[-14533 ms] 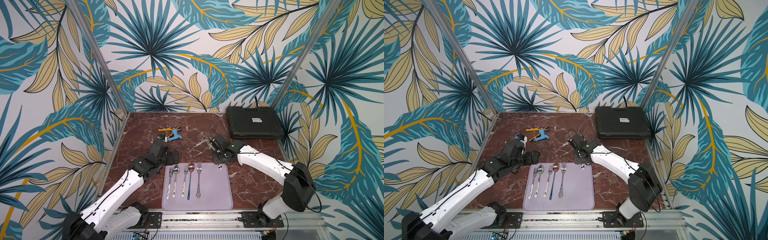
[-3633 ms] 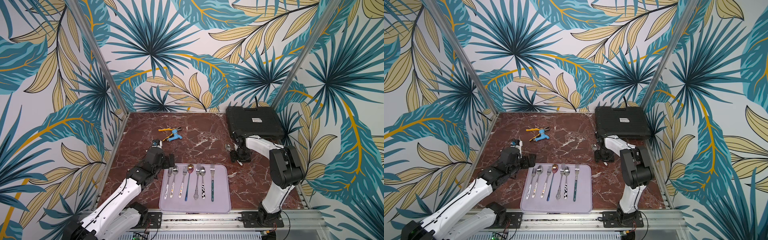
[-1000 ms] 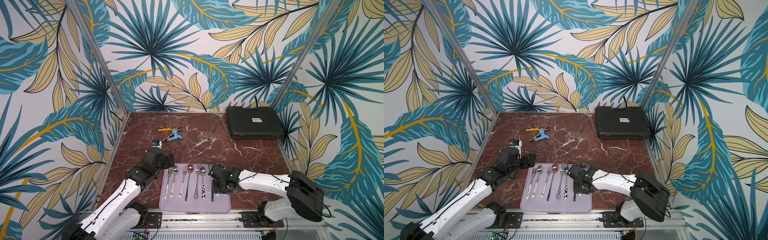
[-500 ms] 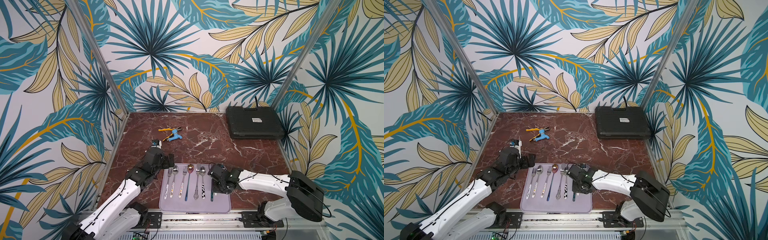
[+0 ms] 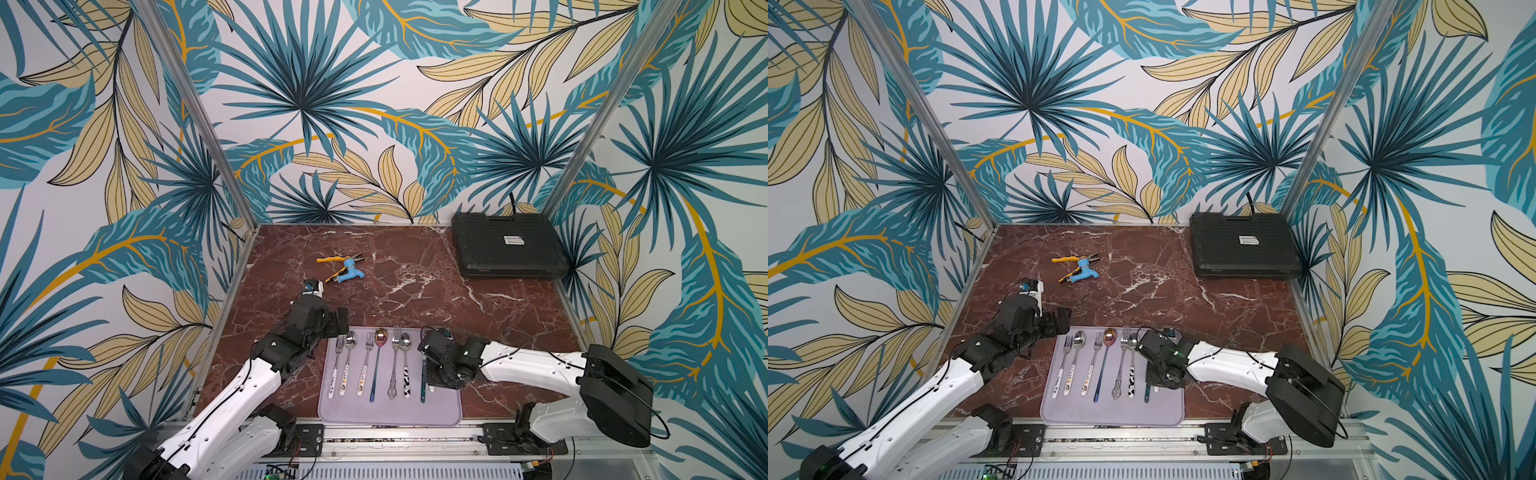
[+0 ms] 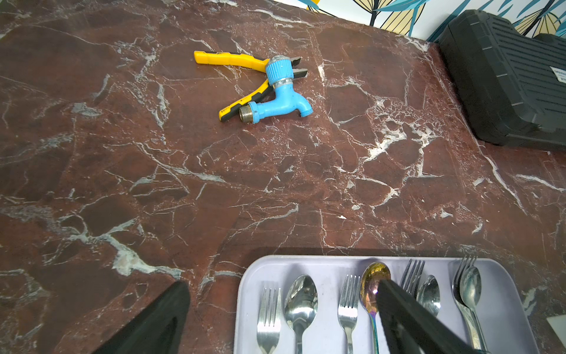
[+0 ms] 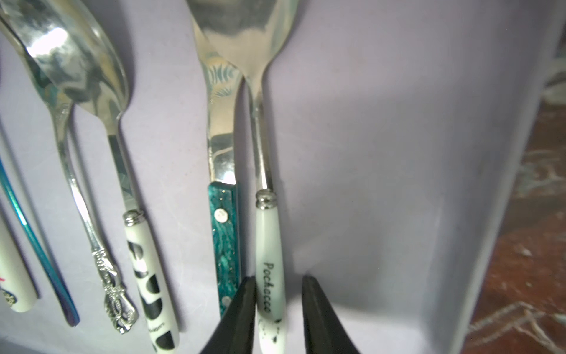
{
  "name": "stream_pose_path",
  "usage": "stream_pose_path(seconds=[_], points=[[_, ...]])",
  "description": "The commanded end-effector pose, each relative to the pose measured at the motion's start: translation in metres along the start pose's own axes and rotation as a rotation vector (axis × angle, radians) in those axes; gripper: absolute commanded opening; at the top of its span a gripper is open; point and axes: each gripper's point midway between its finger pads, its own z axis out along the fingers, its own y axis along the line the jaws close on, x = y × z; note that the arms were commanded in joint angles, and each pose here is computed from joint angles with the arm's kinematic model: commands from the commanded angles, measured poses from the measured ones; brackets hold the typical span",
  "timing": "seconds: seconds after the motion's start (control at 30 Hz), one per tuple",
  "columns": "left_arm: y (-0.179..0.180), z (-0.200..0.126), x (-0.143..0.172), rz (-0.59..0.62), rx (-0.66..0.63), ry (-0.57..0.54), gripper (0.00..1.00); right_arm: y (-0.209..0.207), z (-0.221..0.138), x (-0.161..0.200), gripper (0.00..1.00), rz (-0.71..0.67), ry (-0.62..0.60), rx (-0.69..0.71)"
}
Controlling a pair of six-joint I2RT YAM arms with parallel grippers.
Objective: Set the spoon and fork side by side
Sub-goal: Place the spoon on the tray, then adjust the spoon on the tray.
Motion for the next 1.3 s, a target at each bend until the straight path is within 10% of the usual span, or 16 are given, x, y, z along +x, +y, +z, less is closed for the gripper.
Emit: stream_pose_path(seconds=[0.0, 1.27], points=[[0.005, 0.0, 0.003, 0.005, -0.009, 0.003, 1.0, -0.016, -0.007, 0.002, 0.35, -0.008, -0.007, 0.061], [0.006, -0.003, 0.002, 0.003, -0.013, -0.006, 1.0, -0.004, 0.009, -0.012, 0.29, -0.004, -0.009, 0.116]])
